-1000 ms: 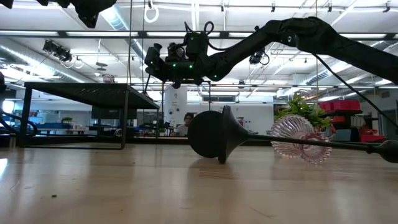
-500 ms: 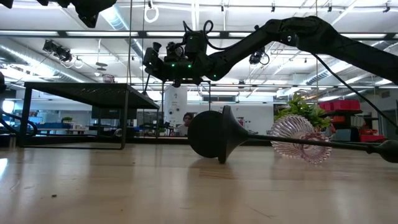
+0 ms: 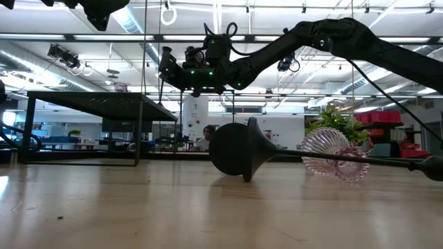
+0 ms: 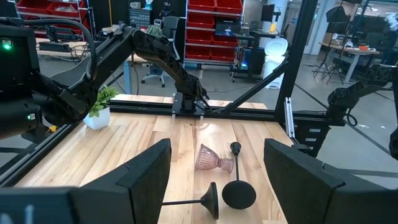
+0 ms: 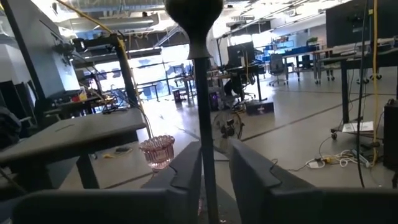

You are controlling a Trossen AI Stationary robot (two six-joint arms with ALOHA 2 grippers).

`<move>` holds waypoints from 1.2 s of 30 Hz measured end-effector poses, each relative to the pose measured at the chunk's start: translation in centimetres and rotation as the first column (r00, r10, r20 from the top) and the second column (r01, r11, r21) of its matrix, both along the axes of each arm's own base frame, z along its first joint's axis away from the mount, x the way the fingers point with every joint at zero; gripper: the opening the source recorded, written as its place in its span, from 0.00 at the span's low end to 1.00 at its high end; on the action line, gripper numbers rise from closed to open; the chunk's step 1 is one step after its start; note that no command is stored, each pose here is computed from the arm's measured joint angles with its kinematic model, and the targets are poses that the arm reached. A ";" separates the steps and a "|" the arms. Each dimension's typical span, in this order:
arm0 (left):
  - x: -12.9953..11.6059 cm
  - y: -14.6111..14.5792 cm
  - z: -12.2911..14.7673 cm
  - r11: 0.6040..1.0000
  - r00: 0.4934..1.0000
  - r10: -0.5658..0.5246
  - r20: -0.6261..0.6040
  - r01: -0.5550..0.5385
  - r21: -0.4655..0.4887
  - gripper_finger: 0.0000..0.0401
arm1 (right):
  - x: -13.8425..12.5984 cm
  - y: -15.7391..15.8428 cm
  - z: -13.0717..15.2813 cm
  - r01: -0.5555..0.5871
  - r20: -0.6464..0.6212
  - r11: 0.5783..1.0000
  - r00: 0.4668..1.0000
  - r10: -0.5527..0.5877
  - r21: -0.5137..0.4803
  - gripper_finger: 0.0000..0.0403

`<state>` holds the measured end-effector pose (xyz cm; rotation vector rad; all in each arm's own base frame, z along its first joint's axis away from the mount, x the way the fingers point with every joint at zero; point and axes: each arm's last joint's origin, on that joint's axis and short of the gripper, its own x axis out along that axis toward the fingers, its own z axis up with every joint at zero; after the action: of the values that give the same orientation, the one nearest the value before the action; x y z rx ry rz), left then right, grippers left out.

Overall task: Pick & Place candle stick holders
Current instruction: Put the bottom right black candle holder on the shelf

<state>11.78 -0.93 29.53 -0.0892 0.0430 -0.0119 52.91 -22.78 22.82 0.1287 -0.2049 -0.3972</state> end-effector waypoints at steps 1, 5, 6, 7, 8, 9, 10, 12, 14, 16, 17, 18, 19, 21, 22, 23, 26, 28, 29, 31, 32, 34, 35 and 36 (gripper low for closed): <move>0.0 0.0 0.0 1.000 1.000 0.000 0.000 0.000 0.000 0.65 | 0.0 0.0 0.0 -0.001 0.000 1.000 1.000 0.001 0.000 0.23; 0.0 0.0 0.0 1.000 1.000 0.000 0.000 0.000 0.000 0.65 | 0.1 0.1 0.0 -0.002 0.000 1.000 1.000 0.002 -0.002 0.28; 0.0 0.0 0.0 1.000 1.000 0.000 0.000 0.000 0.000 0.65 | 0.1 0.1 0.0 -0.001 0.000 1.000 1.000 0.001 -0.001 0.30; 0.0 0.0 0.0 1.000 1.000 0.000 0.000 0.000 0.000 0.65 | 0.1 0.1 0.0 -0.002 0.000 1.000 1.000 0.002 -0.001 0.31; 0.0 0.0 0.0 1.000 1.000 0.000 0.000 0.000 0.000 0.65 | 0.1 0.1 0.0 -0.002 0.001 1.000 1.000 0.002 0.001 0.32; 0.0 0.0 0.0 1.000 1.000 0.000 -0.001 0.000 0.000 0.65 | 0.1 0.1 0.0 -0.002 0.001 1.000 1.000 0.002 0.001 0.34; 0.0 0.0 0.0 1.000 1.000 0.000 0.000 0.000 0.000 0.65 | 0.1 0.1 0.0 -0.002 0.001 1.000 1.000 0.002 0.001 0.35; 0.0 0.0 0.0 1.000 1.000 0.000 -0.001 0.000 0.000 0.65 | 0.1 0.1 0.0 -0.002 0.001 1.000 1.000 0.002 0.001 0.37; 0.0 0.0 0.0 1.000 1.000 0.000 -0.001 0.000 0.000 0.65 | 0.1 0.1 -0.1 -0.002 -0.005 1.000 1.000 0.002 0.004 0.40; 0.0 0.0 0.0 1.000 1.000 0.000 -0.001 0.000 0.000 0.65 | 0.1 0.2 -0.2 -0.001 -0.020 1.000 1.000 0.002 0.010 0.42; 0.0 0.0 0.0 1.000 1.000 0.000 -0.001 0.000 0.000 0.65 | 0.1 0.2 -0.3 -0.002 -0.029 1.000 1.000 0.002 0.014 0.43; 0.0 0.0 0.0 1.000 1.000 0.000 -0.001 0.000 0.000 0.65 | 0.2 0.2 -0.4 -0.002 -0.035 1.000 0.999 0.003 0.017 0.44; 0.0 0.0 0.0 1.000 1.000 0.000 -0.001 0.000 -0.001 0.65 | 0.2 0.2 -0.4 -0.002 -0.037 1.000 0.999 0.003 0.018 0.46; 0.0 0.0 0.0 1.000 1.000 0.000 -0.001 0.000 -0.005 0.65 | 0.2 0.3 -0.4 -0.003 -0.040 1.000 0.999 0.003 0.019 0.48; 0.0 0.0 0.0 1.000 1.000 0.000 -0.001 0.000 -0.005 0.65 | 0.2 0.3 -0.4 -0.002 -0.040 1.000 0.999 0.003 0.019 0.49; 0.0 0.0 0.0 1.000 1.000 0.000 -0.001 0.000 -0.007 0.65 | 0.2 0.2 -0.4 0.000 -0.040 1.000 0.999 0.001 0.019 0.49; 0.0 0.0 0.0 1.000 1.000 0.000 -0.001 0.000 -0.008 0.65 | 0.2 0.2 -0.4 0.006 -0.039 1.000 0.999 -0.005 0.021 0.51; 0.0 0.0 0.0 1.000 1.000 0.001 -0.001 -0.001 -0.008 0.65 | 0.2 0.3 -0.4 0.004 -0.038 1.000 0.999 -0.004 0.023 0.52; 0.0 0.0 0.0 1.000 1.000 0.000 -0.001 0.000 -0.008 0.65 | 0.2 0.3 -0.4 0.002 -0.038 1.000 0.999 -0.002 0.024 0.53; 0.0 0.0 0.0 1.000 1.000 0.000 -0.001 0.000 -0.008 0.65 | 0.3 0.5 -0.4 -0.001 -0.038 1.000 0.999 0.002 0.024 0.53; 0.0 0.0 0.0 1.000 1.000 0.000 -0.001 0.000 -0.008 0.65 | 0.3 0.6 -0.4 -0.004 -0.038 1.000 0.999 0.005 0.023 0.53; 0.0 0.0 0.0 1.000 1.000 0.000 0.000 0.000 -0.008 0.65 | 0.4 0.8 -0.4 -0.006 -0.038 1.000 0.999 0.007 0.023 0.53; 0.0 0.0 0.0 1.000 1.000 0.000 0.000 0.000 -0.008 0.65 | 0.4 0.8 -0.4 -0.007 -0.038 1.000 0.999 0.008 0.023 0.53; 0.0 0.0 0.0 1.000 1.000 0.000 -0.001 0.000 -0.009 0.65 | 0.4 0.8 -0.4 -0.007 -0.038 1.000 0.999 0.008 0.023 0.53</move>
<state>11.78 -0.93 29.52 -0.0977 0.0434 -0.0119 53.31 -21.97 22.41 0.1447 -0.1626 -0.3940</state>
